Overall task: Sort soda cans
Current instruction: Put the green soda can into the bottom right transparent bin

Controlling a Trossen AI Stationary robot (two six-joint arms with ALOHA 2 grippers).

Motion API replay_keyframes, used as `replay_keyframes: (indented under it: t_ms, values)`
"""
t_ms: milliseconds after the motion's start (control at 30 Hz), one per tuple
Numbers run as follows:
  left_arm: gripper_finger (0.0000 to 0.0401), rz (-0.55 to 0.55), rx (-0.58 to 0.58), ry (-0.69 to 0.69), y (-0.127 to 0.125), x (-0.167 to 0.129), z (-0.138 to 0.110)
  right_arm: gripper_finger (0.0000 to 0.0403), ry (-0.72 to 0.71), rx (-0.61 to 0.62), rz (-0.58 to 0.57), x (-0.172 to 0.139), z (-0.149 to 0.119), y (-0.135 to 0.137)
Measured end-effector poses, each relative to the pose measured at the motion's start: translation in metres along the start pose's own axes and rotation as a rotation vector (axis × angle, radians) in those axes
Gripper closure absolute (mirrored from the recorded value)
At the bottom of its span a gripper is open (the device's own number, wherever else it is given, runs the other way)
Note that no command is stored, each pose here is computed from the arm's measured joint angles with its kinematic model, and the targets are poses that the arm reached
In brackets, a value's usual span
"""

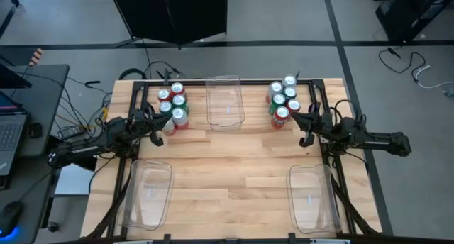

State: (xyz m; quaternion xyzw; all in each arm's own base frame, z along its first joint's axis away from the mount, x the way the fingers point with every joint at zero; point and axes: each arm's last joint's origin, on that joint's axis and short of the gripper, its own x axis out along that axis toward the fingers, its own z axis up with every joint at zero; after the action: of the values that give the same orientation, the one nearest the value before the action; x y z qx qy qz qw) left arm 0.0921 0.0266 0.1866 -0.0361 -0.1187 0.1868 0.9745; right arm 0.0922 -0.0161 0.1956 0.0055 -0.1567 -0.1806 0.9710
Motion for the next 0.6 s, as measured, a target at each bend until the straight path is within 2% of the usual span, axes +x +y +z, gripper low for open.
replay_keyframes:
  t_ms: [100,267,433,600]
  values:
    - [0.0391,0.000,0.000,0.001,0.000,0.000,0.000,0.0386,0.003,0.029,-0.006,0.002,0.000,0.000]
    - [0.0391,0.003,0.005,0.030,0.000,0.000,-0.003,0.0358,0.078,0.056,-0.086,0.010,0.008,0.000]
    - [0.0391,0.004,0.006,0.037,0.000,0.000,-0.004,0.0331,0.192,0.053,-0.161,0.025,0.024,0.002]
    - [0.0391,0.004,0.006,0.038,0.000,0.000,-0.004,0.0305,0.377,0.016,-0.265,0.042,0.040,0.004]
